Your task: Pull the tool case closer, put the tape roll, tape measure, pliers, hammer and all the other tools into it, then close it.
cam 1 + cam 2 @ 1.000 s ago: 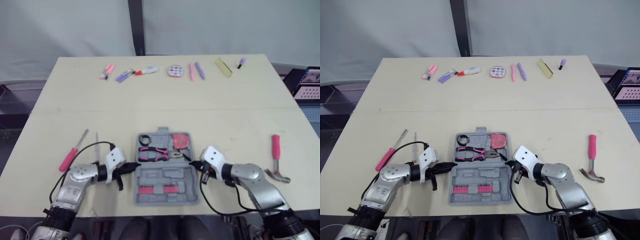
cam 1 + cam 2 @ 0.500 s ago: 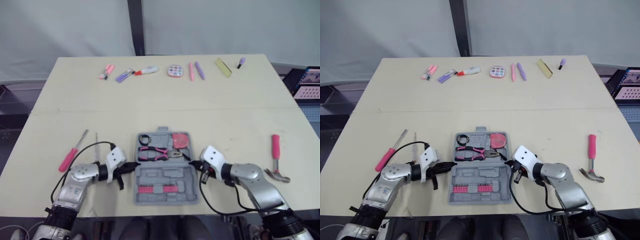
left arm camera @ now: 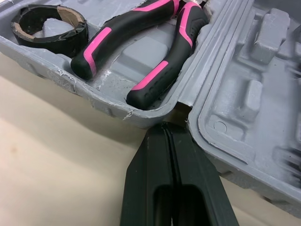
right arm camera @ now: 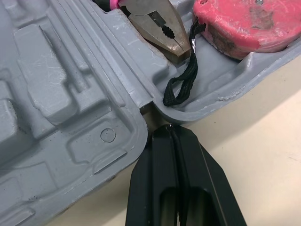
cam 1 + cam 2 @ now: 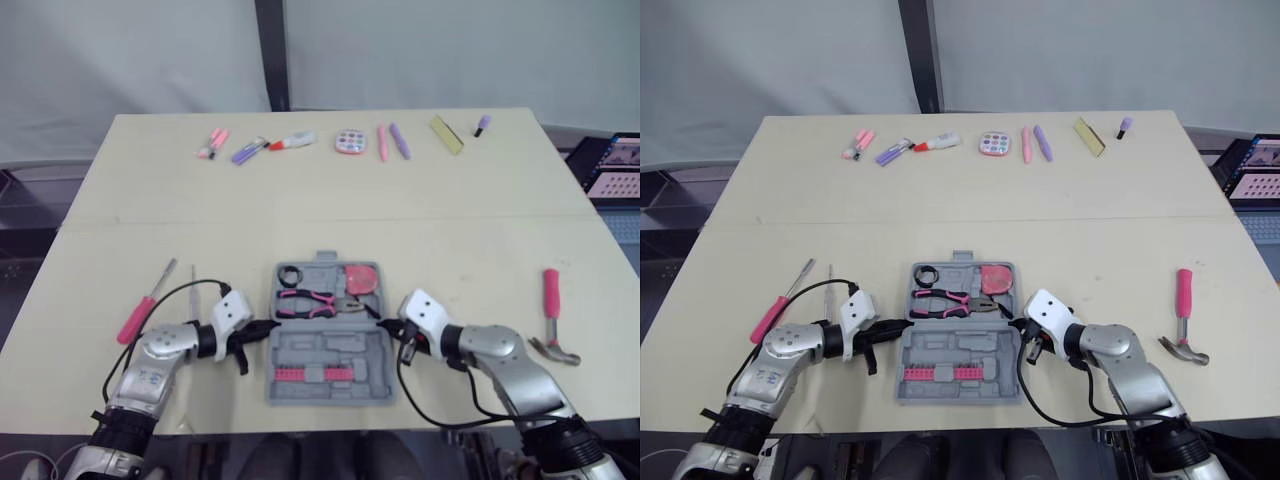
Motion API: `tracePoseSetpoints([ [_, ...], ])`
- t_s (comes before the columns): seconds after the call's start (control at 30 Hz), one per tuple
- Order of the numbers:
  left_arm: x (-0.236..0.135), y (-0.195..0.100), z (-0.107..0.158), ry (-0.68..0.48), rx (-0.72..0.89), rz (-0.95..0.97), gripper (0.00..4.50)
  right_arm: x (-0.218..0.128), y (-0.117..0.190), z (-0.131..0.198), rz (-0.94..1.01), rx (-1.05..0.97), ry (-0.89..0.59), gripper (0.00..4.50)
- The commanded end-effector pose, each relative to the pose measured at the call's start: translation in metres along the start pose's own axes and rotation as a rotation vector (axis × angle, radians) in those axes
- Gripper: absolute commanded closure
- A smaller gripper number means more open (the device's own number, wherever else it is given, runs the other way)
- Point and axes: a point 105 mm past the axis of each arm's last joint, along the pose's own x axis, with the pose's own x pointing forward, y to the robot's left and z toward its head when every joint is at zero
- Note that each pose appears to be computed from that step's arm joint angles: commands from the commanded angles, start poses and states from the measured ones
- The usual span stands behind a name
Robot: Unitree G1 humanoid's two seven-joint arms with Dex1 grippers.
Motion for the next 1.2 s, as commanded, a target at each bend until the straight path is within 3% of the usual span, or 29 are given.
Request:
tracePoseSetpoints([
  [0.03, 0.004, -0.001, 0.011, -0.041, 0.034, -0.009, 4.5, 0.002, 0.0, 0.009, -0.009, -0.018, -0.038, 4.41],
  [0.8, -0.029, 0.015, 0.005, -0.023, 0.023, 0.048, 4.5, -0.03, -0.011, -0.021, -0.058, -0.001, 0.049, 4.41],
  [1.0, -0.055, 0.005, 0.036, -0.156, 0.011, 0.032, 4.5, -0.06, -0.011, -0.007, -0.036, 0.022, 0.018, 4.41],
  [1.2, -0.093, -0.019, 0.05, -0.205, -0.023, 0.039, 4.5, -0.084, 0.006, -0.003, 0.027, 0.099, 0.005, 4.41],
])
